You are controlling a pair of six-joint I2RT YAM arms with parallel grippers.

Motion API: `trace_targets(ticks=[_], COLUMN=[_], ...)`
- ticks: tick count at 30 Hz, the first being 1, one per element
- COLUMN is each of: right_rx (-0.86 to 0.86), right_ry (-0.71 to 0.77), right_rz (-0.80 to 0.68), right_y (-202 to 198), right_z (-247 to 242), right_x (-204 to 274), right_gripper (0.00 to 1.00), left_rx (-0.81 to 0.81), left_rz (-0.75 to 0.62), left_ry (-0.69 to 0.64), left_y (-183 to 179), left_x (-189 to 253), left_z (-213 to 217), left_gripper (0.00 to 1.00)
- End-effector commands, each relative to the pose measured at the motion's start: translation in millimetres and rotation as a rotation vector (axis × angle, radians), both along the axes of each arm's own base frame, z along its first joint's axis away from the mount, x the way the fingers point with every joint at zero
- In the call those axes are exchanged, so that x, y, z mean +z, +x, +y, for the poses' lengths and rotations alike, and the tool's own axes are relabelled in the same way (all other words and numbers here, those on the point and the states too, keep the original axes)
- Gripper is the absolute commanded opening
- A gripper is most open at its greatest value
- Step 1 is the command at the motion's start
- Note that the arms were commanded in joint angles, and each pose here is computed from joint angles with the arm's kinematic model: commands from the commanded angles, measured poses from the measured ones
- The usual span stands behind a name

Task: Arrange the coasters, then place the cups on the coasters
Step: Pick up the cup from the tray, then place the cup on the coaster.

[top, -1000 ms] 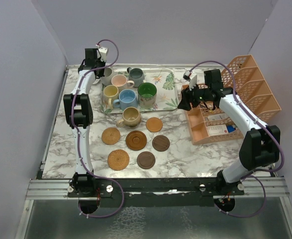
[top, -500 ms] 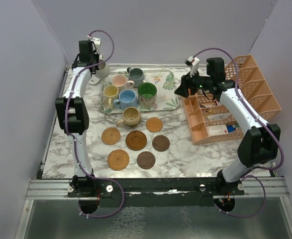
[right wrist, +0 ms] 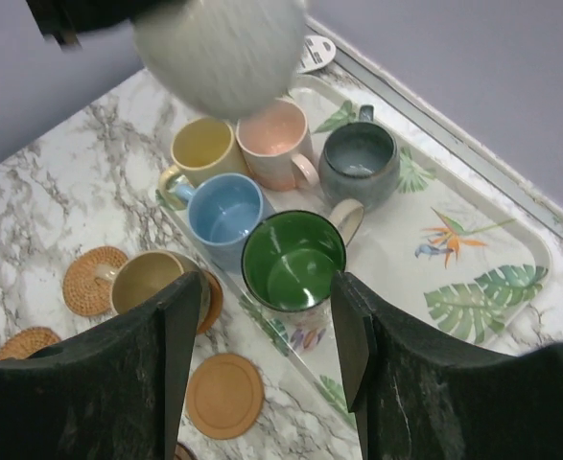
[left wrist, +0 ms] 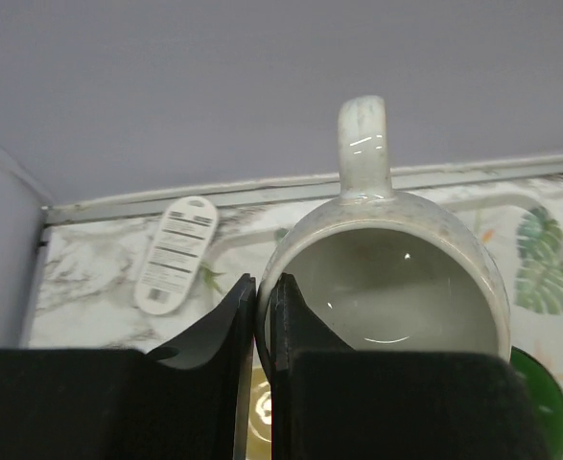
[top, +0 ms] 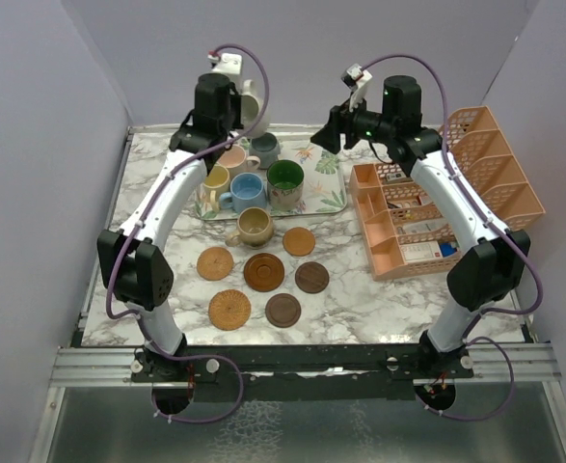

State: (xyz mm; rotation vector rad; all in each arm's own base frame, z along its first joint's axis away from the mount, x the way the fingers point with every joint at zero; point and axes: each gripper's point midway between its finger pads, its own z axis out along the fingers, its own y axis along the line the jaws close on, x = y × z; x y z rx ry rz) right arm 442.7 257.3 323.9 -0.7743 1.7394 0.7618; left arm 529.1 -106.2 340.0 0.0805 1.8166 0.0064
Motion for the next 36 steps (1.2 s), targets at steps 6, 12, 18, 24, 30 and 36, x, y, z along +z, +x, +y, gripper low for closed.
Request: trace_targets(ticks=[6, 12, 18, 24, 30, 36], right_rx=[-0.058, -0.148, -0.195, -0.292, -0.371, -0.403], right_ry=[0.06, 0.03, 0.0, -0.09, -0.168, -0.222], right_rz=[0.043, 0.048, 0.067, 0.103, 0.1, 0.102], right_y=[-1, 9, 14, 28, 36, 43], right_z=[20, 9, 3, -6, -21, -28], right_x=[23, 15, 3, -25, -48, -63], right_gripper=[0.64, 0.67, 0.68, 0.65, 0.59, 0.45], left_rx=[-0.024, -0.069, -0.024, -0.007, 0.02, 0.011], left_rz=[-0.076, -0.042, -0.064, -0.079, -0.08, -0.078], left_ry=[-0.137, -0.124, -0.094, -0.062, -0.044, -0.025], left_y=[-23, -37, -45, -52, -55, -60], left_x=[29, 15, 17, 18, 14, 9], left_z=[-86, -136, -158, -174, -176, -181], left_gripper=[0.0, 0.0, 0.0, 0.0, 0.0, 0.0])
